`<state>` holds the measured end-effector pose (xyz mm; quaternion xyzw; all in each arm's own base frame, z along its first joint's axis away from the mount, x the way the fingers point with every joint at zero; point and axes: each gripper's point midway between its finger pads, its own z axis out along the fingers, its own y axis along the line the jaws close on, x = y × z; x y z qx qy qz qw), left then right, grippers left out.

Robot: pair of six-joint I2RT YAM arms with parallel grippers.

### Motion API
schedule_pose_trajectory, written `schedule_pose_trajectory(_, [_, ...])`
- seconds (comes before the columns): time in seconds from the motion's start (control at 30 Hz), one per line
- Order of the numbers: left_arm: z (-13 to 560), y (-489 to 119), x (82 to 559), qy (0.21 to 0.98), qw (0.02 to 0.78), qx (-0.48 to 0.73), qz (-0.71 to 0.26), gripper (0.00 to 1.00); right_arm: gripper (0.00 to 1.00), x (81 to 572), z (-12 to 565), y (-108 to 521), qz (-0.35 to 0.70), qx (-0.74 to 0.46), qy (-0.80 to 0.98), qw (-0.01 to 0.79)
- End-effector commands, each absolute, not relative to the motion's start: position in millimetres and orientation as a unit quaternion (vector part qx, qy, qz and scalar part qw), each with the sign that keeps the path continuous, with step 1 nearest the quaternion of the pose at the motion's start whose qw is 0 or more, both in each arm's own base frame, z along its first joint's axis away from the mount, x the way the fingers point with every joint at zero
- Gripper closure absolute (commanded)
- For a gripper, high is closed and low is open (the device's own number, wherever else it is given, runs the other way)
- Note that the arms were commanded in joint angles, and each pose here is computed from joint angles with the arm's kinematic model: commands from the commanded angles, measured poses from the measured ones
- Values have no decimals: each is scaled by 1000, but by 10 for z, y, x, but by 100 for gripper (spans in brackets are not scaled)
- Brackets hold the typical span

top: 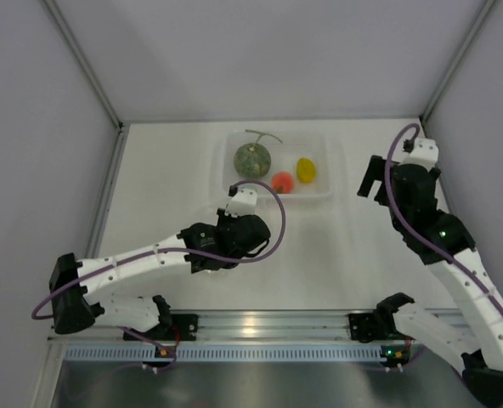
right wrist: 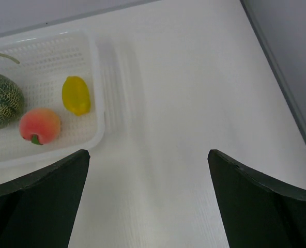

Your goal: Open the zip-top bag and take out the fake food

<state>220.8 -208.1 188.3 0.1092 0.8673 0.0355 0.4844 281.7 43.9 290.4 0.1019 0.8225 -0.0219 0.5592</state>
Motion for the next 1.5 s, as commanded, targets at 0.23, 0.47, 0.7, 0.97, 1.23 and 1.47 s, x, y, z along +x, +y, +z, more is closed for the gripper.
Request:
schedule_pose_trajectory(0.23, [1873,-2507,2158,882,456,114,-45,23,1,2237,3092,76,-35,100,796,596])
schedule_pose_trajectory(0.47, [2248,-2255,2267,848,522,42,-76,4,1,2091,3098,-35,-48,96,793,600])
schedule_pose_trajectory(0.7, [2629,-1511,2386,807,585,-63,-55,2,1,1928,3181,-118,-44,101,786,608])
schedule_pose_trajectory(0.97, [3124,-776,2105,751,649,-89,-80,2,1,1645,3291,-197,-26,84,776,624])
schedule_pose_trajectory(1.23, [3439,-278,1819,718,679,-112,-109,2,1,1485,3190,-271,-33,55,765,641])
schedule_pose_trajectory(1.47, [3303,-290,1871,733,669,-102,-69,2,1,1496,3167,-232,-22,55,765,641])
